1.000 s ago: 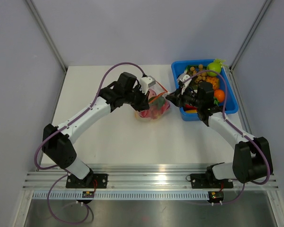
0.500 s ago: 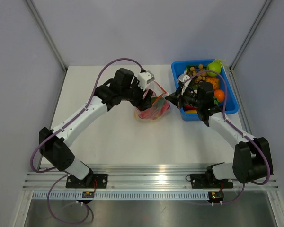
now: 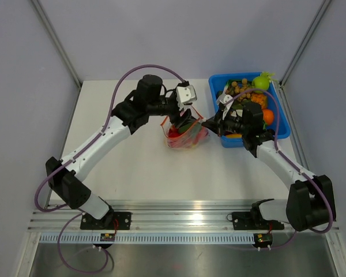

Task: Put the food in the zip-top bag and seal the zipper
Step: Zip the zipper food storage bag at the center of the board.

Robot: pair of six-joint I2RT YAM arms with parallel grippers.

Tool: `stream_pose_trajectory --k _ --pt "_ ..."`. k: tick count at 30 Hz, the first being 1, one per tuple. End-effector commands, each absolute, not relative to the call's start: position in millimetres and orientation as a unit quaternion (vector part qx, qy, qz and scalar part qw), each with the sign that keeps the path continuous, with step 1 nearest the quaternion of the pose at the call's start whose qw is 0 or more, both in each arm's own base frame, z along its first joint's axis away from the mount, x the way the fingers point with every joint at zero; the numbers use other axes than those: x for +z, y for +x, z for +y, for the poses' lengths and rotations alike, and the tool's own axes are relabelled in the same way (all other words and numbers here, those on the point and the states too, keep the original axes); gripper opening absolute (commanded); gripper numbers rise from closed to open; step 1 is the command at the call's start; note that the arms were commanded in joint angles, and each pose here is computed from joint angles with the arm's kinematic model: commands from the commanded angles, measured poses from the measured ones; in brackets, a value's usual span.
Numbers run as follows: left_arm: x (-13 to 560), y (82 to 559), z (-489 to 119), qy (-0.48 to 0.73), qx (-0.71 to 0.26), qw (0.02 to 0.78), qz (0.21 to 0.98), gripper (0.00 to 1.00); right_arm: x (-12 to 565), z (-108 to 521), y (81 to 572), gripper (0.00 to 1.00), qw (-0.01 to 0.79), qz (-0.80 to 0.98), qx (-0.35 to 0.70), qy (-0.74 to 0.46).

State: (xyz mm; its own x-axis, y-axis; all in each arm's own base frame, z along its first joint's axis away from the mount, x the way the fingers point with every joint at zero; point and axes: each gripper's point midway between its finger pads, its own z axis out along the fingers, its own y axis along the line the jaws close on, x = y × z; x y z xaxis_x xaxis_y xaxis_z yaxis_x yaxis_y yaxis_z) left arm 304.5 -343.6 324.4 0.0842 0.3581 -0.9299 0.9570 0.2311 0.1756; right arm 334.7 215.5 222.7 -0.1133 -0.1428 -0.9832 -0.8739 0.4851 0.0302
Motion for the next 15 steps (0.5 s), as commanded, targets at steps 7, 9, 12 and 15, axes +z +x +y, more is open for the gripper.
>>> stream_pose_trajectory --k 7,9,12,15 --pt "332.7 285.2 -380.4 0.670 -0.299 0.543 0.409 0.67 244.6 216.7 319.5 0.00 0.561 0.637 0.338 -0.407" --pt "317.5 286.5 -385.1 0.680 -0.312 0.514 0.420 0.66 245.2 216.4 318.8 0.00 0.562 0.636 0.337 -0.408" --pt "308.9 288.2 -393.2 0.688 -0.322 0.493 0.425 0.64 245.9 216.4 317.0 0.00 0.563 0.635 0.337 -0.409" --pt "297.0 289.2 -400.7 0.697 -0.318 0.479 0.428 0.63 246.4 215.9 315.0 0.00 0.563 0.633 0.338 -0.410"
